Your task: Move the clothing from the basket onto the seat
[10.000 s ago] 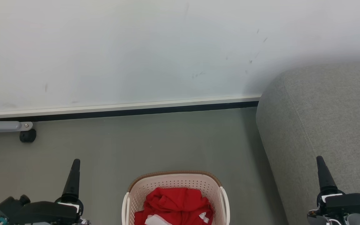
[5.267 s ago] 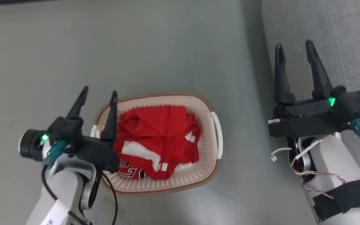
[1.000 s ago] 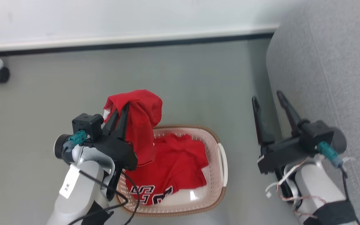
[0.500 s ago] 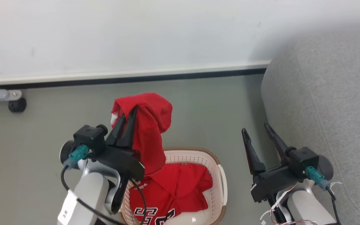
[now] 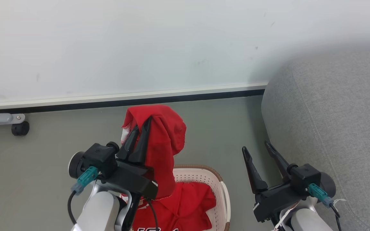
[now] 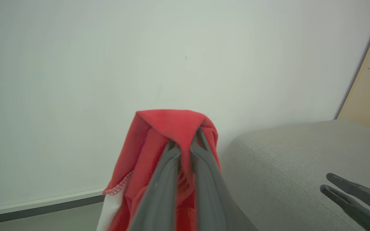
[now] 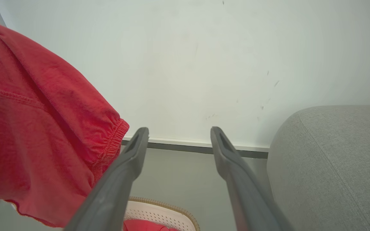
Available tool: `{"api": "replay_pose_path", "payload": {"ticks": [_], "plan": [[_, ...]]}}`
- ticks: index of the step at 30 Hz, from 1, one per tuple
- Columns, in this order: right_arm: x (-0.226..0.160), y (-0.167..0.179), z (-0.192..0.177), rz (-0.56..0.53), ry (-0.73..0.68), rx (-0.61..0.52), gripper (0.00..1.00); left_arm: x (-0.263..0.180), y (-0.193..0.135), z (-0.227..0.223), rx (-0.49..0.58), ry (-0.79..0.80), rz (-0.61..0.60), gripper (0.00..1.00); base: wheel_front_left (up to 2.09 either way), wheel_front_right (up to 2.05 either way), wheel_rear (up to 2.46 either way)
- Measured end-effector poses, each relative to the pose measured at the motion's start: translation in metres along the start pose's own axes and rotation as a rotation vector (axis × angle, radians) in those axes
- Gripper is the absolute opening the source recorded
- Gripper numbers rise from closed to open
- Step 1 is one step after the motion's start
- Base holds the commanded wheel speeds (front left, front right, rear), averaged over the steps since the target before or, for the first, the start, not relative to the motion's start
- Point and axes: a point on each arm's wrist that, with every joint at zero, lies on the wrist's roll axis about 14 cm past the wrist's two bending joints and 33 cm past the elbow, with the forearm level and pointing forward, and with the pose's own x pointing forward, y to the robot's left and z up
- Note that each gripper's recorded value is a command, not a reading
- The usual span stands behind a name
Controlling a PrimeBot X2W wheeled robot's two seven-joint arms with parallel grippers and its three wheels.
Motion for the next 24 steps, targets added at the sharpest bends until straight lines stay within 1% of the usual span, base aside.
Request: {"api": "replay_pose_path", "payload": {"ticks": [10, 24], "plan": [[-0.002, 0.002, 0.007, 0.001, -0.022, 0.008, 1.0, -0.003, -0.014, 0.019, -0.003, -0.057, -0.026, 0.0, 0.0, 0.0, 0.0], [-0.002, 0.006, 0.009, 0.008, -0.027, 0.015, 1.0, -0.003, -0.019, 0.025, -0.002, -0.051, -0.035, 0.0, 0.0, 0.0, 0.0]]}}
